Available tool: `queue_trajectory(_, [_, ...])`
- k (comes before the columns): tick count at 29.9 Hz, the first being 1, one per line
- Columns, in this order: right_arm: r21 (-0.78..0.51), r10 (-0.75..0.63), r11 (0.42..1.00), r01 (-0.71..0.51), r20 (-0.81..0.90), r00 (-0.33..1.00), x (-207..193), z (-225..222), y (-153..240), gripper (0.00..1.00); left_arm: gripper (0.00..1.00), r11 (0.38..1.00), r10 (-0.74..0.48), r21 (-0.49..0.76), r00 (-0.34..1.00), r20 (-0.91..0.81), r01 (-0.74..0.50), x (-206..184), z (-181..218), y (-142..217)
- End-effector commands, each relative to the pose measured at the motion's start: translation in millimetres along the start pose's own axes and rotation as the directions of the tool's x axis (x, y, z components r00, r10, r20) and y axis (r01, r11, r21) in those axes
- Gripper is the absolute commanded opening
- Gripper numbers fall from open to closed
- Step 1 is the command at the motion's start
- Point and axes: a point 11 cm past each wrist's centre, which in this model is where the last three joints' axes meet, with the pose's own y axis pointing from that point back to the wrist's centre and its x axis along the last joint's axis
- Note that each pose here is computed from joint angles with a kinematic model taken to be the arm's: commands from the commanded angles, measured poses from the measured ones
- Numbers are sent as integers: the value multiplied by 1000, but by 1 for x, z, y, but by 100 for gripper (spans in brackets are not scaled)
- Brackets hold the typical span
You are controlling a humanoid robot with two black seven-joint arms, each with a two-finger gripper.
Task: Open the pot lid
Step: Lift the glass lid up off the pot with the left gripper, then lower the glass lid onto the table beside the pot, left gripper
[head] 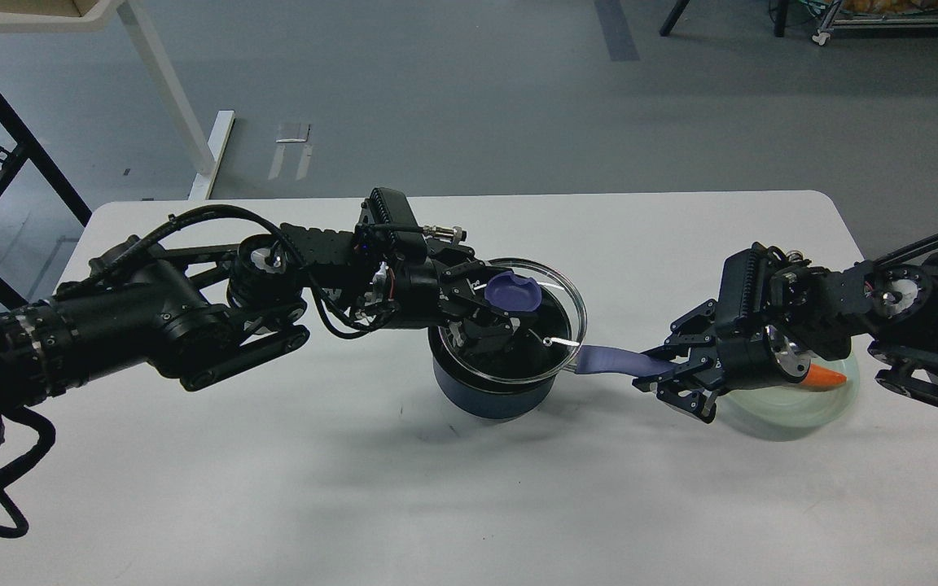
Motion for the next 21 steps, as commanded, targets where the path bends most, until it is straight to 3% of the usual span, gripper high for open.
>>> queue_trajectory(1, [-2, 1, 1000, -1, 5, 1000, 0, 0, 0, 31, 38, 999, 20, 40, 1000, -9, -20, 9, -14, 26])
queue_trajectory(11, [-2, 1, 1000, -1, 4, 1000, 0, 1, 0, 32, 39, 969, 49, 243, 998, -28, -41, -7, -54, 148])
queue_trajectory(15, [-11, -5, 1000, 5, 10, 1000, -3, 4, 1, 32, 39, 940, 42, 340, 997, -69, -16, -50, -63, 194])
queue_trajectory(21, [-5, -2, 1000, 2, 6, 1000, -1, 2, -2, 32, 40, 909, 0, 411, 984, -176, 73, -123, -51, 236])
